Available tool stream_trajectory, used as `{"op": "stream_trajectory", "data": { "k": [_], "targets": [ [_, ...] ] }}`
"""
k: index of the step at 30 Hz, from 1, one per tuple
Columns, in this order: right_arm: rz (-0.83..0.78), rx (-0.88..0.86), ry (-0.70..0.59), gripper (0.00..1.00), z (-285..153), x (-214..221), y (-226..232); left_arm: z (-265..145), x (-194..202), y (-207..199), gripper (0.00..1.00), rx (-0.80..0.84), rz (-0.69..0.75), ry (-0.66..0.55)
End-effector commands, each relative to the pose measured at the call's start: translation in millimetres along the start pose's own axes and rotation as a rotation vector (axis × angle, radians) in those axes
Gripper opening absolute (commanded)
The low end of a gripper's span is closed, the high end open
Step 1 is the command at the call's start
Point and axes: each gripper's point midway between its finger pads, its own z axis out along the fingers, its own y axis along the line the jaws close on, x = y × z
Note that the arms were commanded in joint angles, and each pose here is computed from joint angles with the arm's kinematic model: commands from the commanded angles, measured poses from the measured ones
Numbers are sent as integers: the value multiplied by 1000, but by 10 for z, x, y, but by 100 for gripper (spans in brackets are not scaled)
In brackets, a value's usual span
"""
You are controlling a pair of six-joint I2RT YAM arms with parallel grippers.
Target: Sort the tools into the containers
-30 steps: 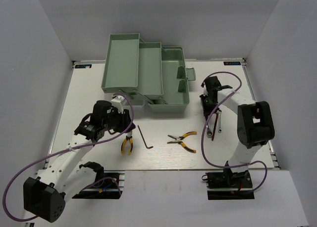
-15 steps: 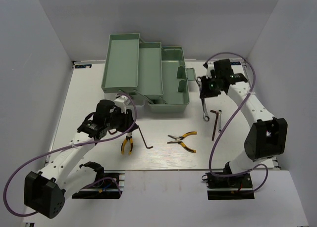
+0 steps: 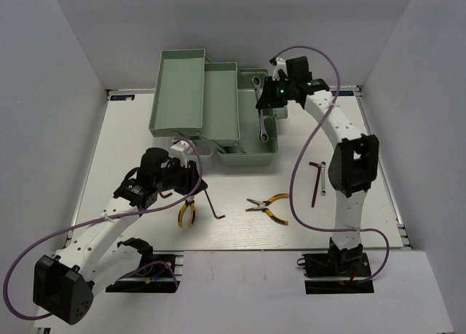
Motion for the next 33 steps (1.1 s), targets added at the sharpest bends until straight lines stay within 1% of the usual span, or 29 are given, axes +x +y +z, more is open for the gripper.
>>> {"op": "stream_trajectory", "data": {
  "k": [1, 3, 4, 6, 7, 8, 9, 10, 11, 12, 13, 14, 15, 16, 17, 18, 19, 20, 21, 22, 23, 24, 26, 27, 28, 29, 32, 33],
  "targets": [
    [-16, -28, -55, 5, 207, -141, 48, -2, -27, -83, 49, 42, 16, -16],
    [-20, -32, -52, 31, 228, -136, 36, 0, -31, -68, 53, 33, 16, -18],
    [-21, -42, -41, 51, 234, -110, 47, -9, -81, -63, 60, 24, 20, -30],
    [-26, -68, -42, 57, 158, -124, 105, -23, -116, -61, 69, 16, 21, -35],
    [-41, -70, -45, 57, 127, -134, 120, -22, -122, -37, 77, 3, 30, -39],
    [-59, -61, -81, 57, -69, -259, 175, -13, -149, -40, 78, 3, 30, -39],
    [-75, -39, -84, 57, -127, -249, 165, -24, -193, -56, 80, 6, 34, -48],
    [-84, 23, -104, 54, -215, -295, 94, -10, -158, -36, 80, 2, 38, -32],
    [-117, 54, -131, 50, -526, -358, 195, 1, -181, -37, 80, 1, 37, -30],
    [-131, 96, -120, 47, -593, -278, 126, -10, -226, -53, 80, 3, 41, -40],
    [-125, 231, -105, 43, -655, -166, -126, 9, -203, -56, 78, 13, 48, -28],
    [-166, 285, -112, 32, -892, -159, -158, 9, -203, -56, 67, 13, 48, -27],
    [-163, 343, -100, 27, -1040, -51, -259, 9, -203, -51, 58, 13, 60, -28],
    [-148, 509, -63, 21, -1225, 139, -563, 8, -199, -66, 48, 22, 60, -26],
    [-152, 544, -34, 16, -1299, 254, -631, 11, -225, -89, 40, 36, 75, -35],
    [-139, 620, 99, 7, -1414, 709, -875, 1, -225, -106, 26, 55, 71, -33],
    [-118, 660, 127, 4, -1551, 838, -997, 0, -221, -120, 21, 65, 80, -31],
    [-108, 676, 166, 2, -1615, 996, -1071, 0, -221, -121, 18, 65, 80, -31],
    [-76, 708, 181, 1, -1800, 1106, -1189, 0, -221, -121, 18, 65, 80, -31],
    [-43, 709, 304, 1, -1771, 1614, -1302, 0, -221, -121, 18, 65, 80, -31],
    [-27, 694, 329, 1, -1777, 1760, -1324, -29, -245, -140, 22, 68, 87, -45],
    [-2, 700, 366, 6, -1788, 2004, -1426, -29, -246, -140, 29, 68, 87, -45],
    [30, 672, 432, 13, -1775, 2346, -1431, -49, -256, -167, 35, 79, 91, -51],
    [42, 669, 445, 17, -1762, 2407, -1462, -66, -270, -178, 38, 81, 95, -59],
    [51, 664, 459, 22, -1740, 2462, -1497, -66, -270, -179, 46, 81, 95, -59],
    [71, 643, 467, 25, -1697, 2547, -1511, -66, -270, -179, 49, 81, 95, -59],
    [88, 604, 462, 34, -1561, 2598, -1534, -66, -270, -179, 55, 81, 95, -59],
    [92, 601, 467, 36, -1542, 2615, -1547, -66, -270, -179, 55, 81, 95, -59]
  ]
}}
